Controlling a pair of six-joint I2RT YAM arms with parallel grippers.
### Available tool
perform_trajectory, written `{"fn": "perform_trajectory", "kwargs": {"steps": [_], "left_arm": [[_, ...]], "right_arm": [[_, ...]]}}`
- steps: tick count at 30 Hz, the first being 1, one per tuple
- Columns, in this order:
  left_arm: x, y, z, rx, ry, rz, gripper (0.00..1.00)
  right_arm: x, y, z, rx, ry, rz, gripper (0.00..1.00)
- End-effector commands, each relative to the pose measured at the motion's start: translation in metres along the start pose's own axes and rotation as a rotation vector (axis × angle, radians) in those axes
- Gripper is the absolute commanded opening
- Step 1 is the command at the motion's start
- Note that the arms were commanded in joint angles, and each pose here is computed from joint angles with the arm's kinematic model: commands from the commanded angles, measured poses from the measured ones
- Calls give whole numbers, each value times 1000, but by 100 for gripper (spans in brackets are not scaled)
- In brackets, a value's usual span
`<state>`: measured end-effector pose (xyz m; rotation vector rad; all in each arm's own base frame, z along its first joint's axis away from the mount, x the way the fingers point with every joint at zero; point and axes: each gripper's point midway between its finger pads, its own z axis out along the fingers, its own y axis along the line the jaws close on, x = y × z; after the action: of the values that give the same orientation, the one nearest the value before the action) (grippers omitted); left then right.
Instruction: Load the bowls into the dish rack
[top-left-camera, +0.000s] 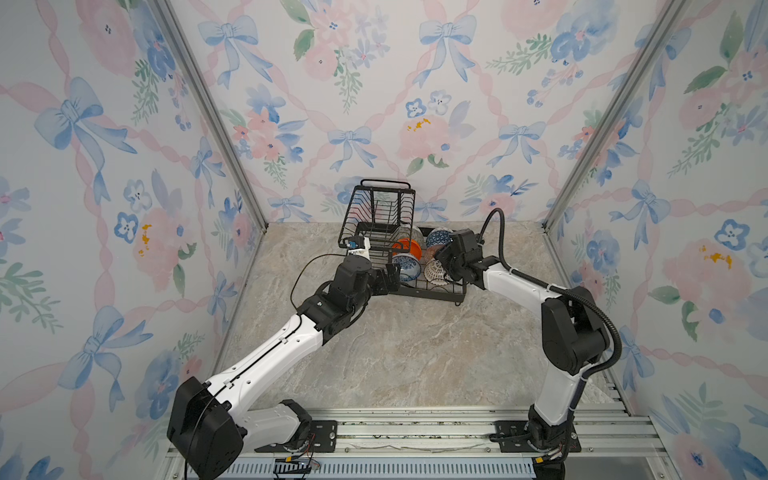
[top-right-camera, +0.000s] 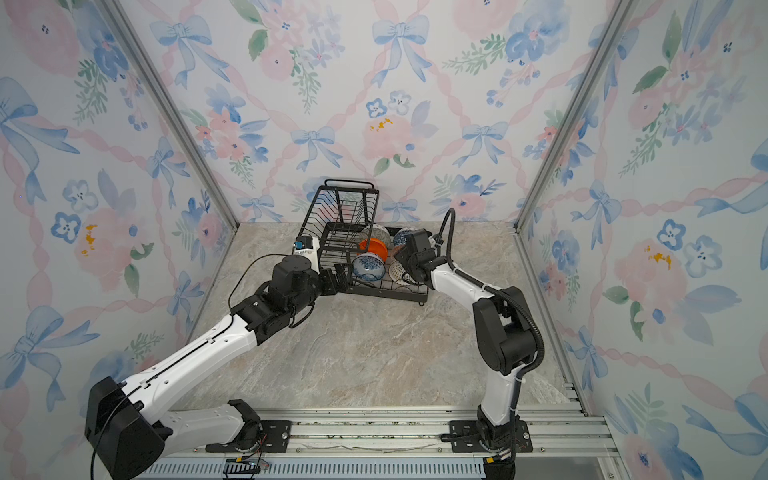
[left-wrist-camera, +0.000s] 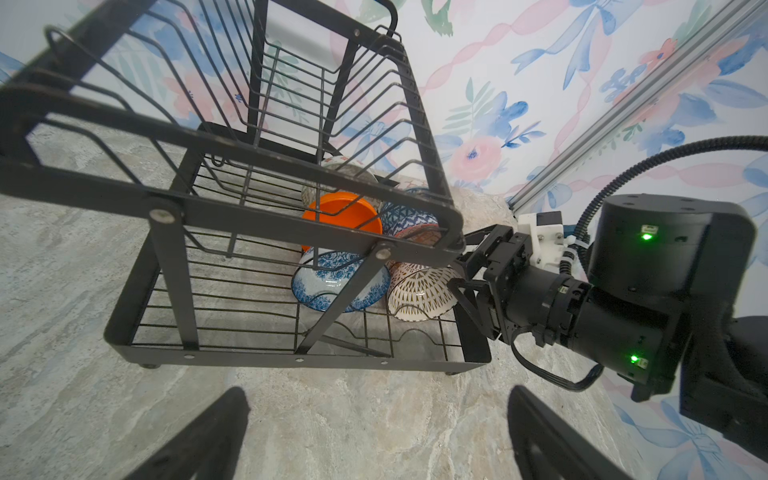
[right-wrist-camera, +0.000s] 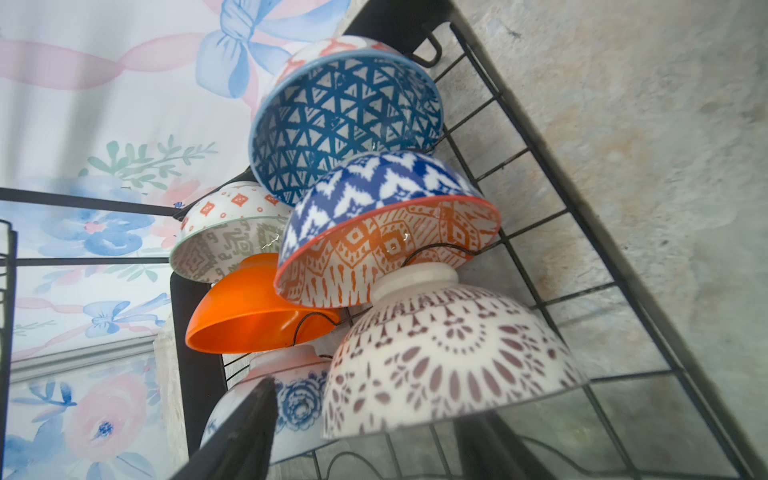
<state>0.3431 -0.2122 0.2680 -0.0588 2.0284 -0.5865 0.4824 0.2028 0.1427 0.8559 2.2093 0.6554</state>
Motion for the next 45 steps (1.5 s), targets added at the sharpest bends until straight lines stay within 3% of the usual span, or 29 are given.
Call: {"fn": "perform_trajectory", "kwargs": {"steps": [1, 9, 14, 23, 29, 33, 38, 41, 45], "left_arm": [[-4, 2, 0, -6, -16, -10, 98], [0, 13, -9, -36, -33, -2, 98], [-1, 22, -15, -70, -56, 37, 98], [-15, 55, -35, -195, -149, 175, 98], [-27, 118, -60, -376, -269, 230, 98], [-22, 172, -72, -513, -317, 231, 98], [-12, 213, -80, -626, -363, 281, 98], [-3, 231, -77, -653, -353, 287, 98], [20, 251, -69, -686, -342, 314, 98]], "right_arm": [[-11, 15, -23, -35, -10, -31, 73], [-7, 30, -54, -64, -23, -105, 98], [-6, 30, -71, -58, -26, -162, 97], [-40, 17, -137, -32, -154, -280, 97], [-85, -32, -181, 84, -400, -338, 97], [-114, -89, -204, 229, -601, -264, 97], [-129, -126, -213, 363, -685, -379, 97], [-130, -136, -206, 468, -661, -511, 97], [-128, -157, -194, 562, -635, -545, 97]]}}
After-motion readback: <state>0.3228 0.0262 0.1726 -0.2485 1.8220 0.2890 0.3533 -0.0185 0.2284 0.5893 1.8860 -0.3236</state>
